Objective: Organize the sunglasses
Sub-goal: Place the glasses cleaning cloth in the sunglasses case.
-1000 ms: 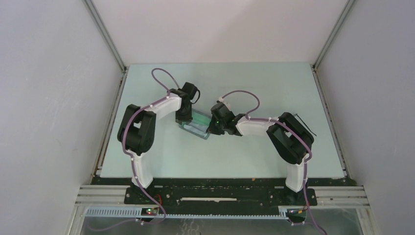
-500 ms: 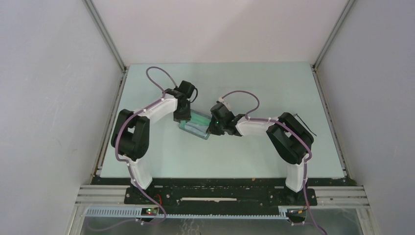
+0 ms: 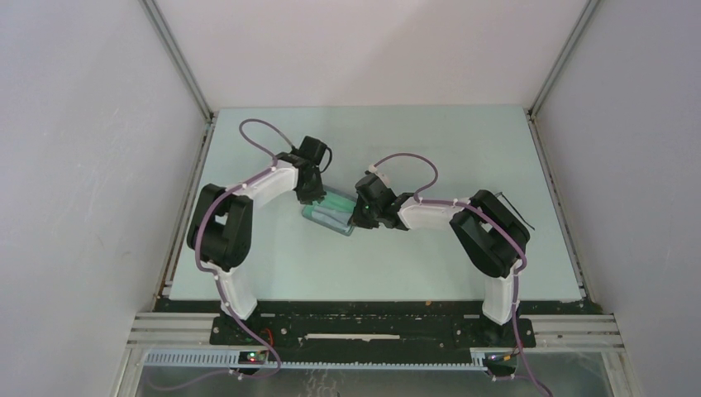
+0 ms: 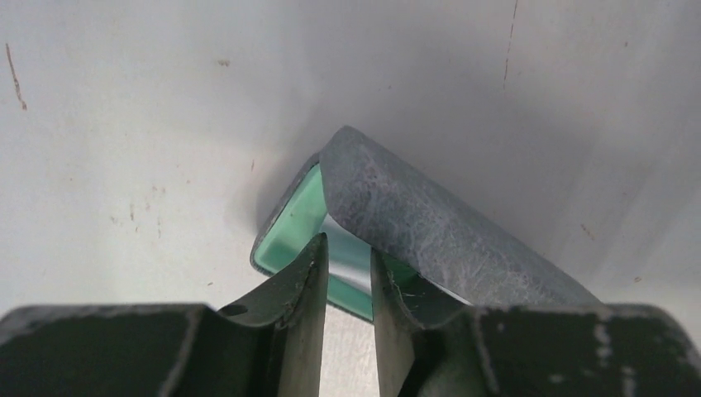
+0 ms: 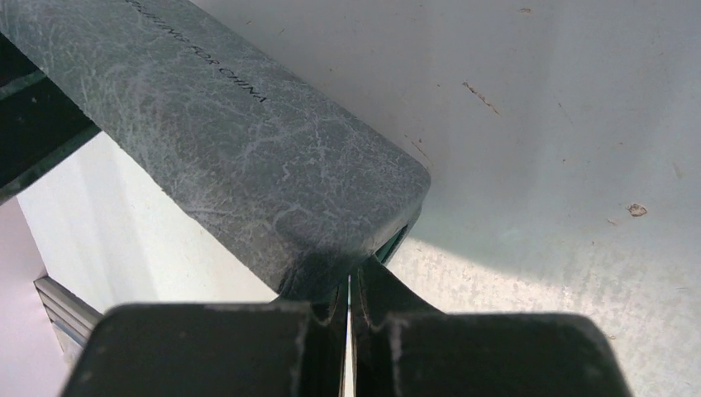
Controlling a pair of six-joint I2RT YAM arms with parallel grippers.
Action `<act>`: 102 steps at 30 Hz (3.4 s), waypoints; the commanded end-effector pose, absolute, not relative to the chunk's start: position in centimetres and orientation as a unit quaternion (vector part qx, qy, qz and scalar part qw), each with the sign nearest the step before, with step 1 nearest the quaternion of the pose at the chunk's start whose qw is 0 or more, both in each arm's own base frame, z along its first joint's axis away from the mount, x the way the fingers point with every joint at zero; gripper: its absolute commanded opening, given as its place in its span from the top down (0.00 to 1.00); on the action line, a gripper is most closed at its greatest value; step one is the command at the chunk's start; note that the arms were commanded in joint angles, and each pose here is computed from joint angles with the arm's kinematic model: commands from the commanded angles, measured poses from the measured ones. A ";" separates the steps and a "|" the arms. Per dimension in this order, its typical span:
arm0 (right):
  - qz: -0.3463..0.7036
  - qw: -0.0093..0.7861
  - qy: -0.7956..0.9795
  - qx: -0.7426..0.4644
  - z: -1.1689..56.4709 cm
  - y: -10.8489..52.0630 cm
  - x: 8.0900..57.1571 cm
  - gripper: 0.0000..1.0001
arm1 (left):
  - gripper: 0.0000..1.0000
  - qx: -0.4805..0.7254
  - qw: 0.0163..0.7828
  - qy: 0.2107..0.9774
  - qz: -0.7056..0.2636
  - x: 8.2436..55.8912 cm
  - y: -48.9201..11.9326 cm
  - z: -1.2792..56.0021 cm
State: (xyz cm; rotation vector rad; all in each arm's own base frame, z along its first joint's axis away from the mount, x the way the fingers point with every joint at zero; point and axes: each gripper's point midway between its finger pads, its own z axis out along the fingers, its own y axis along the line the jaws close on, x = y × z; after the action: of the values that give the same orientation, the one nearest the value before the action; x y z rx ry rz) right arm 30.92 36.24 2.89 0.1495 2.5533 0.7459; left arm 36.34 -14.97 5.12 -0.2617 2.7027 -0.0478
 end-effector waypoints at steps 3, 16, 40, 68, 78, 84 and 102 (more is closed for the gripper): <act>0.278 0.251 0.926 0.044 3.7 37.1 31.4 1.00 | 0.73 -0.121 0.223 0.967 -0.027 37.7 -14.9 3.7; 0.279 0.253 0.925 0.041 3.8 37.1 31.4 1.00 | 0.81 -0.128 0.194 0.972 -0.023 35.7 -14.5 0.5; 0.271 0.254 0.928 0.033 3.9 37.4 30.6 0.84 | 1.00 -0.087 0.252 0.959 -0.096 36.6 -16.7 3.2; 0.230 0.330 0.915 0.021 8.3 35.0 30.3 0.69 | 1.00 -0.054 0.297 0.944 -0.137 37.5 -18.3 5.1; 0.218 0.349 0.911 0.025 8.8 32.7 29.4 0.68 | 1.00 -0.054 0.298 0.947 -0.105 38.2 -17.5 4.9; 0.211 0.348 0.913 0.023 8.5 32.2 29.1 0.68 | 1.00 -0.068 0.299 0.950 -0.060 38.1 -15.8 4.5; 0.213 0.350 0.912 0.018 8.7 32.2 28.9 0.67 | 0.66 -0.077 0.313 0.944 -0.072 38.0 -16.2 6.6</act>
State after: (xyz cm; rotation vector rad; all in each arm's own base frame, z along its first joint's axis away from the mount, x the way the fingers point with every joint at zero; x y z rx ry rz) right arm 28.80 32.03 7.03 0.0590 2.4165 0.5395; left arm 36.58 -15.52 2.64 -0.1965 2.5915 -0.1562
